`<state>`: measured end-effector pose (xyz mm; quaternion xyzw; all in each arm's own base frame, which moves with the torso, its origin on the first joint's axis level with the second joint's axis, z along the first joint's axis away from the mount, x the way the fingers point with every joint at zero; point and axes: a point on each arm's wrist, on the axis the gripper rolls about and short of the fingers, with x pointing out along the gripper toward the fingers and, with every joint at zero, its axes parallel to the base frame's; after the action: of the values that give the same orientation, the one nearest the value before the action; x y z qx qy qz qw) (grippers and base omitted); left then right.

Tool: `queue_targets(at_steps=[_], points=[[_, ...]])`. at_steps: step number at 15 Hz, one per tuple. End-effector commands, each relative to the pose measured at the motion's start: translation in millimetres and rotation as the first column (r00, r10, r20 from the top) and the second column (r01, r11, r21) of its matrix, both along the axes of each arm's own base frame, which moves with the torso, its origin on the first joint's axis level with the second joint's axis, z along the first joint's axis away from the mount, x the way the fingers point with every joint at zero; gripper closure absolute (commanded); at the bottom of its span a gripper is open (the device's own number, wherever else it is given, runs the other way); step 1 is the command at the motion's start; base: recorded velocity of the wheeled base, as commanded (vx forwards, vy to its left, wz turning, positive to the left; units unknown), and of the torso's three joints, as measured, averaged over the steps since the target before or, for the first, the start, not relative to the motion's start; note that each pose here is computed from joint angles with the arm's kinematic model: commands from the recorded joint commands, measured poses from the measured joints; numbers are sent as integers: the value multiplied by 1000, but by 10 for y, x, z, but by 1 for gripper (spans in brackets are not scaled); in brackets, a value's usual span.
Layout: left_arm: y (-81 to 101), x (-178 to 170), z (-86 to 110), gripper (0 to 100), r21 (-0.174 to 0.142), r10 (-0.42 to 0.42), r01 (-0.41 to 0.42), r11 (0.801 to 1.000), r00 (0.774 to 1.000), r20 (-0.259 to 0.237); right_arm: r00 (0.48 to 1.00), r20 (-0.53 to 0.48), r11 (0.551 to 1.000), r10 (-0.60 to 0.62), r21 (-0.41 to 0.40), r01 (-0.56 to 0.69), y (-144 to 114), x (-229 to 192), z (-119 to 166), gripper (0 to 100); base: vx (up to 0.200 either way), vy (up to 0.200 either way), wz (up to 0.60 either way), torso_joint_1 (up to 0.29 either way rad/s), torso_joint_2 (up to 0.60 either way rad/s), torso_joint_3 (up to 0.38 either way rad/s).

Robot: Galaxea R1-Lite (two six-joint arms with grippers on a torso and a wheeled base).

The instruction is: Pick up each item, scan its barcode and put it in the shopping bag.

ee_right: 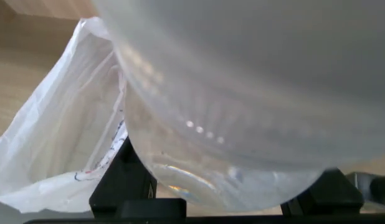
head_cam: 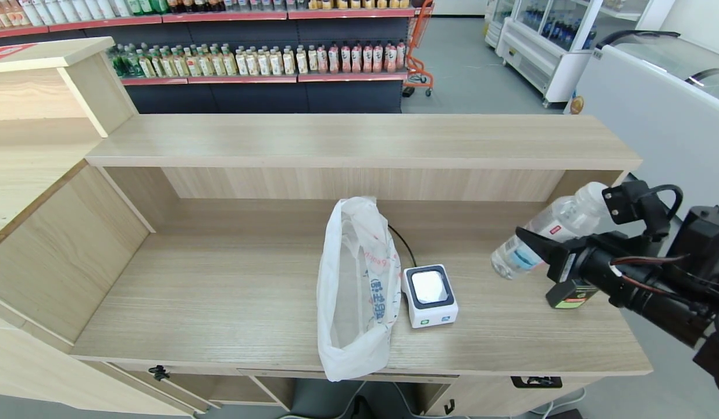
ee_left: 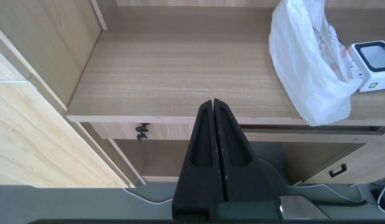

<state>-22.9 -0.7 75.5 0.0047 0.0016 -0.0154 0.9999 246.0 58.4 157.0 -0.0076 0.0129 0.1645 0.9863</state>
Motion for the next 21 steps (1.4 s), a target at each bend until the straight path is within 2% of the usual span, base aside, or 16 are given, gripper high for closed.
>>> queue_targets(at_steps=[1, 4, 7, 10, 13, 21], points=[[0, 0, 0, 100, 1, 0, 0, 1000, 1000, 0, 1000, -26, 1000, -10, -3, 10, -49, -238, -64, 100, 0, 0, 0, 0, 0, 0], [0, 0, 0, 100, -2, 0, 0, 1000, 1000, 0, 1000, -26, 1000, -2, -4, 2, -43, -301, -53, 100, 0, 0, 0, 0, 0, 0], [0, 0, 0, 100, 0, 0, 0, 1000, 1000, 0, 1000, -16, 1000, 7, -3, -7, -7, -240, -28, 100, 0, 200, 0, -6, -1, 4], [0, 0, 0, 100, -2, 0, 0, 1000, 1000, 0, 998, -48, 999, 34, -9, -35, 80, -152, -105, 100, 0, 200, 0, 17, 19, -2], [0, 0, 0, 100, 0, 0, 0, 1000, 1000, 0, 993, -66, 995, 97, -12, -98, 293, -12, -168, 100, 0, 200, 0, -12, -4, 4], [0, 1, 0, 100, 0, 0, 0, 1000, 1000, -1, 970, -147, 979, 193, -35, -200, 833, 556, -619, 100, 0, 0, 0, 0, 0, 0]])
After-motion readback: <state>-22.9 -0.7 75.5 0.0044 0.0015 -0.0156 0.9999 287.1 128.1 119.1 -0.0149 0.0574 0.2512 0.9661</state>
